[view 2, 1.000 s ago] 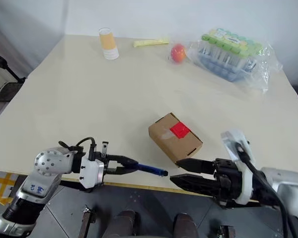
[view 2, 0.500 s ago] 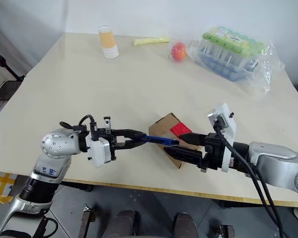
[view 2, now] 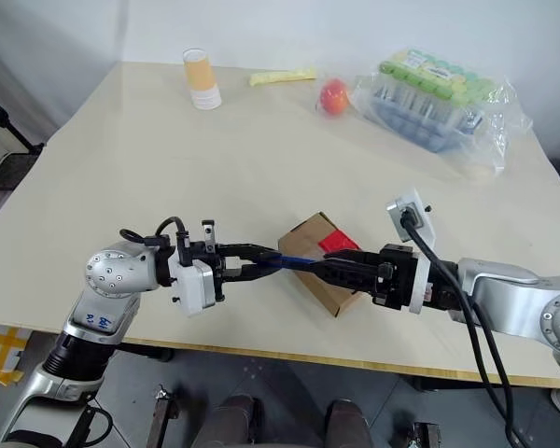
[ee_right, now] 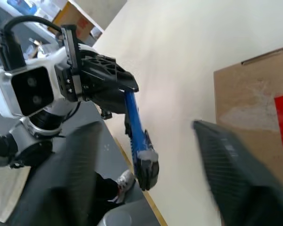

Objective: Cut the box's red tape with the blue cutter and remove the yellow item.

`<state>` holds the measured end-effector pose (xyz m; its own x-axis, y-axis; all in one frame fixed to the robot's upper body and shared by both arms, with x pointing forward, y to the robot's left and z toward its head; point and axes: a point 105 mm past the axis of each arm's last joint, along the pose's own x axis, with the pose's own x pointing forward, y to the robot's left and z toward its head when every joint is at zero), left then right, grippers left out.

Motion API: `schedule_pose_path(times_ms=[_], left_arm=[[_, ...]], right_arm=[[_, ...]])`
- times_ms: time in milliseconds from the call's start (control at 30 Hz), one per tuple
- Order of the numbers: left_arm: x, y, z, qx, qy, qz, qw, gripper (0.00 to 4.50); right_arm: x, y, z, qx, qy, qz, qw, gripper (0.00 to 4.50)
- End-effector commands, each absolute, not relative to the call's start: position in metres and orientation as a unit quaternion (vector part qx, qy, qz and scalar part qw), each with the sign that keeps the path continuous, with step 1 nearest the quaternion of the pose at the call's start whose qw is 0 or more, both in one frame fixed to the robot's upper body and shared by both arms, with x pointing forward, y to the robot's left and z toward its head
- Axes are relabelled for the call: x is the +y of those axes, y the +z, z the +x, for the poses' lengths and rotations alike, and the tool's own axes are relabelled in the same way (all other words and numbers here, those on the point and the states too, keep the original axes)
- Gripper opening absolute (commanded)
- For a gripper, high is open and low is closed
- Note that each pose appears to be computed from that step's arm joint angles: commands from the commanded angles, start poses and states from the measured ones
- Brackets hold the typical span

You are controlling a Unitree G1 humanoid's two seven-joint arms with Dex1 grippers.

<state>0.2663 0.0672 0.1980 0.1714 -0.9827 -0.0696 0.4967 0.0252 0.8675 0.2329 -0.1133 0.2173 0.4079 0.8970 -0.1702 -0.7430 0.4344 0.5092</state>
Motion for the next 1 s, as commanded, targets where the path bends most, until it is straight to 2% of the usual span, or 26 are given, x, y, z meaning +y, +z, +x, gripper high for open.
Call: schedule_pose_path(times_ms=[33,133,367,467,767,833,900,1000], left_arm=[[0.066,0.204,0.263,-0.320,-0.559,0.409,0.646,0.43],[0.066,0.205,0.262,-0.321,-0.557,0.411,0.647,0.43],[0.065,0.205,0.263,-0.321,-0.554,0.412,0.648,0.43],[0.065,0.205,0.263,-0.323,-0.552,0.412,0.649,0.43],[0.061,0.206,0.261,-0.321,-0.562,0.399,0.649,0.43],[0.061,0.208,0.258,-0.323,-0.566,0.387,0.652,1.19],[0.064,0.211,0.260,-0.316,-0.560,0.374,0.669,1.65],[0.078,0.218,0.262,-0.256,-0.570,0.275,0.730,2.57]], right_arm=[[-0.111,0.222,0.230,0.213,0.513,0.179,0.812,1.44],[-0.112,0.219,0.231,0.219,0.509,0.181,0.813,0.41],[-0.112,0.217,0.234,0.227,0.504,0.190,0.811,0.41],[-0.111,0.214,0.234,0.235,0.505,0.191,0.808,0.16],[-0.106,0.214,0.236,0.234,0.513,0.210,0.799,0.16],[-0.105,0.215,0.237,0.231,0.515,0.211,0.798,0.16],[-0.105,0.216,0.236,0.227,0.519,0.209,0.797,0.16],[-0.109,0.221,0.236,0.215,0.525,0.199,0.799,0.16]])
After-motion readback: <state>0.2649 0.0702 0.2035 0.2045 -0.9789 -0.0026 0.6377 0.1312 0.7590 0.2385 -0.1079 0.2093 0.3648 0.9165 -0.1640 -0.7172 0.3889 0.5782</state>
